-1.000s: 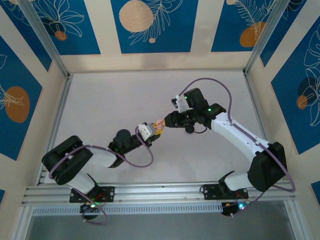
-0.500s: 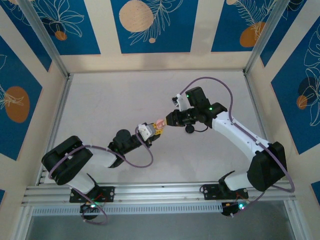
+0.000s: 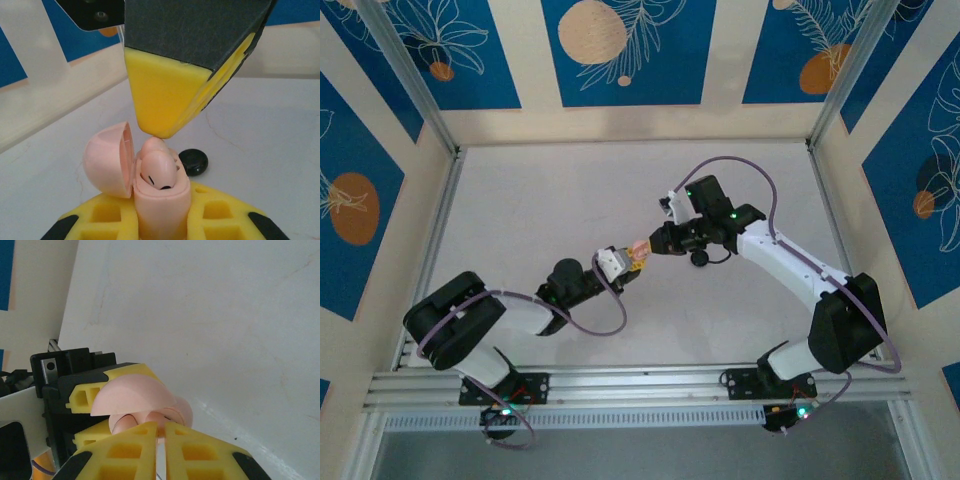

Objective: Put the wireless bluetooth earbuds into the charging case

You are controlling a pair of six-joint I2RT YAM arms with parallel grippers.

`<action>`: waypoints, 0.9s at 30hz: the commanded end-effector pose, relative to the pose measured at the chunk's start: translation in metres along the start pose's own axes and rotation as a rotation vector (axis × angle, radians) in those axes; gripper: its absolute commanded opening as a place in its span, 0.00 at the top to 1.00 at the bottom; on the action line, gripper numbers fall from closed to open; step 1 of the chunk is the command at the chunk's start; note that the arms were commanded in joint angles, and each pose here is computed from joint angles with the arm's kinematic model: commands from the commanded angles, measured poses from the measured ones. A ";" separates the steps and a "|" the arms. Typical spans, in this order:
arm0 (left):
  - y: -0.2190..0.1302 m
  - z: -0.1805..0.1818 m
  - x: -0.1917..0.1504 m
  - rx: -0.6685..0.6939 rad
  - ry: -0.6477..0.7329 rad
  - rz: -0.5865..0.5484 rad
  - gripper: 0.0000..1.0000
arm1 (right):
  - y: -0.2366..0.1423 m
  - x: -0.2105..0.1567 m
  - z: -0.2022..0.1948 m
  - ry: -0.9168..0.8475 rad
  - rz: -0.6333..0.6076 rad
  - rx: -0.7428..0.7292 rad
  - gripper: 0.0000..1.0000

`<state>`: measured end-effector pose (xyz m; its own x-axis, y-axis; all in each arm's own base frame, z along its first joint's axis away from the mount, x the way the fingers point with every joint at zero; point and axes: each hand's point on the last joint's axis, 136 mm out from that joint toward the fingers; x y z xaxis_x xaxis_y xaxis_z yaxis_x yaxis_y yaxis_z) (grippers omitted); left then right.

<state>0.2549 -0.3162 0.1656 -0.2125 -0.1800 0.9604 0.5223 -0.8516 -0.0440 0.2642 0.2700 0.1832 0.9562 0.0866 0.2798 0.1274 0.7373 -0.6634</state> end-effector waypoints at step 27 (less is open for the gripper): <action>-0.005 -0.038 0.065 -0.256 0.004 -0.228 0.87 | -0.051 0.003 0.047 -0.338 -0.062 0.334 0.51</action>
<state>0.2214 -0.3330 0.1897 -0.2584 -0.0682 0.9636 0.3263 -0.9450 0.0206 0.2654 0.2540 0.2493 0.8151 0.1373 0.5628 0.1587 0.8814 -0.4449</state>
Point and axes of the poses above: each hand's point on the last joint's axis, 136 mm out from that joint toward the fingers, its own y axis out along the fingers, its own z axis along the line the jaws close on, x = y × z, and after that the axes turned 6 degrees about y, right-handed
